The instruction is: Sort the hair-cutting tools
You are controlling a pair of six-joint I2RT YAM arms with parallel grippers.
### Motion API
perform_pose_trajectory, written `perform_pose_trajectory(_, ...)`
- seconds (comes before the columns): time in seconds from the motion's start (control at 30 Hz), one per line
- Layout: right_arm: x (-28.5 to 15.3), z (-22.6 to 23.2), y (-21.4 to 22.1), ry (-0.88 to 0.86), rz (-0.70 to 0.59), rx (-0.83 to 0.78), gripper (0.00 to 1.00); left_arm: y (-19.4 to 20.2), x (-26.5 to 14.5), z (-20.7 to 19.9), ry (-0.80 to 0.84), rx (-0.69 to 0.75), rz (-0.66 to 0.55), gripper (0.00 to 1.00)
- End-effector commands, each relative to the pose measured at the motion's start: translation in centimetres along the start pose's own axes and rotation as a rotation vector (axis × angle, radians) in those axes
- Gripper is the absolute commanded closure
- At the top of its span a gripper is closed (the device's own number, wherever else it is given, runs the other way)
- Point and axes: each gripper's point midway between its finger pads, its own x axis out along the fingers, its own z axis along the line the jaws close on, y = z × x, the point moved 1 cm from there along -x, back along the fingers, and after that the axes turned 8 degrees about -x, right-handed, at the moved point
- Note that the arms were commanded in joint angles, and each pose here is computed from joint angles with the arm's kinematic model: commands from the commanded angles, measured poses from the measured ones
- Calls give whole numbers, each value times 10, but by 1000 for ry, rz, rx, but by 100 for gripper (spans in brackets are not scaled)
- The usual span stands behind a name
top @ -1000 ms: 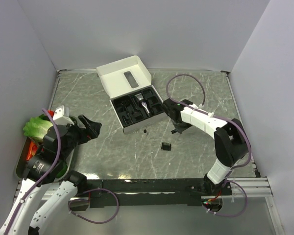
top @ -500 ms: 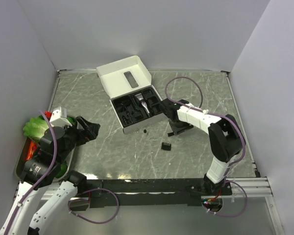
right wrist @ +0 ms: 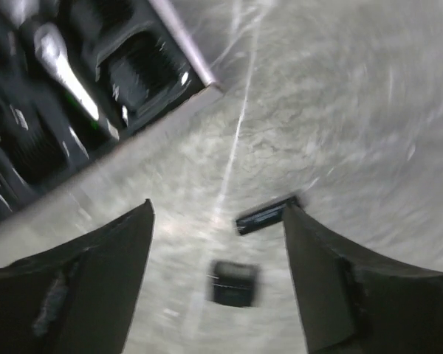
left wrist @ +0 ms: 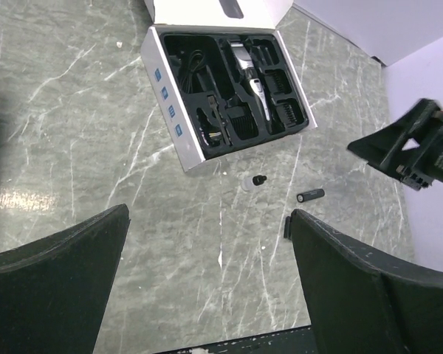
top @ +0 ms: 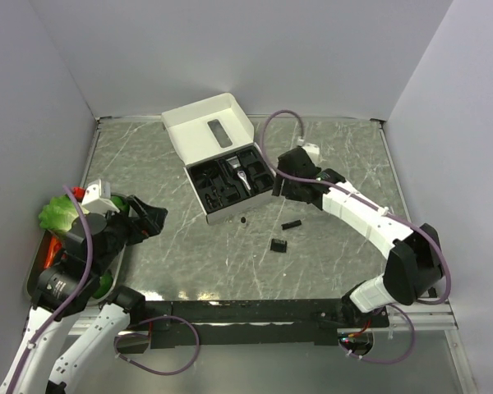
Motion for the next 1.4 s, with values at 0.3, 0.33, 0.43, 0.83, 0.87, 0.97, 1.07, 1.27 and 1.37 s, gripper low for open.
perform_pose_trajectory(0.3,0,14,46,-374,128,-1038,11,4,-3,-10,60,15,28,3)
perform_pose_trajectory(0.33,-2,14,46,-399,120,-1093,11,3,-4,-11,63,16,27,3)
perform_pose_trajectory(0.43,-5,10,56,-462,157,-1213,11,3,-4,-12,66,24,30,3)
perform_pose_trajectory(0.83,31,-17,87,-477,286,-1362,13,12,-2,-14,101,29,63,3)
perform_pose_trajectory(0.87,34,-20,89,-474,297,-1361,14,12,-2,-15,103,33,67,3)
perform_pose_trajectory(0.97,41,-23,92,-481,315,-1359,14,13,-1,-15,100,44,76,3)
perform_pose_trajectory(1.07,48,-26,94,-481,336,-1357,15,11,-2,-17,102,59,79,3)
perform_pose_trajectory(1.27,61,-29,103,-498,398,-1354,17,3,-4,-18,91,89,61,3)
perform_pose_trajectory(1.37,64,-29,112,-516,436,-1346,19,4,-3,-18,98,90,55,3)
